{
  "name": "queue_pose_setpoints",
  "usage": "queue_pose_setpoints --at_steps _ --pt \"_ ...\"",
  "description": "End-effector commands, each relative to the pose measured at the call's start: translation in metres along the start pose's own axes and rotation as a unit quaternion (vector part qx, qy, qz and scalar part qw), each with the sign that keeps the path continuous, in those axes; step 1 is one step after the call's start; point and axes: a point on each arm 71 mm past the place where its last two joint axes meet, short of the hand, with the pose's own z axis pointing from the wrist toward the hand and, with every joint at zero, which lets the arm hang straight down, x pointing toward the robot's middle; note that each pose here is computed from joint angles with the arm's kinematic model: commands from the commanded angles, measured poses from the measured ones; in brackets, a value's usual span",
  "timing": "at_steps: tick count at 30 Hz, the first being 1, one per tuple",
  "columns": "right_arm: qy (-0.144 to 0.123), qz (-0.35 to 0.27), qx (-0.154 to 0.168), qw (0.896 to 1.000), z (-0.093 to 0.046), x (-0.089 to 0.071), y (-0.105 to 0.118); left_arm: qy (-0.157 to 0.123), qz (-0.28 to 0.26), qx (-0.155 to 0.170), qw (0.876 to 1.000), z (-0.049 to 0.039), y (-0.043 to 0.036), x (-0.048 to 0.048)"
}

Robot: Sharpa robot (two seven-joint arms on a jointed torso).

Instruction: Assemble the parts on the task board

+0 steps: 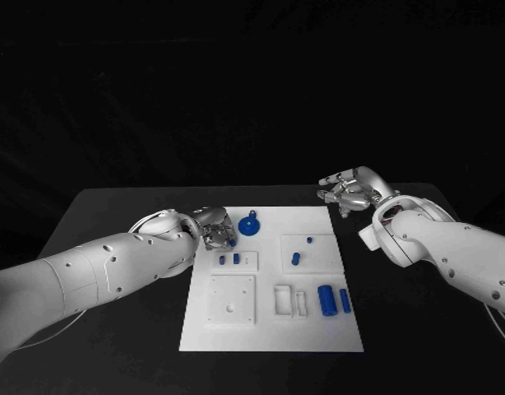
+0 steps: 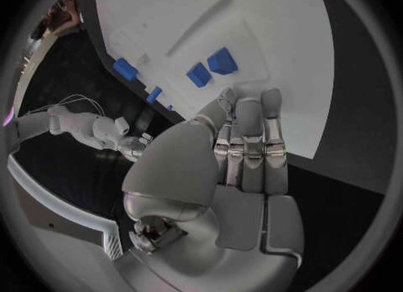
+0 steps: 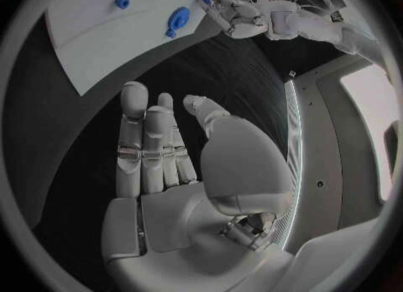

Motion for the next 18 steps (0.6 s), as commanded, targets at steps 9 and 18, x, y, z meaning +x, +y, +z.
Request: queue_pose_setpoints --at_steps 9,18 --pt "0.002 -0.001 -0.004 1.0 -0.0001 0.0005 0.0009 -0.007 0.002 0.005 1.0 -0.0004 -0.0009 -0.0005" --pt "0.002 -0.001 -0.004 1.0 -0.0001 0.0003 0.0006 -0.014 0.001 0.005 1.0 -0.0013 0.0008 -0.0019"
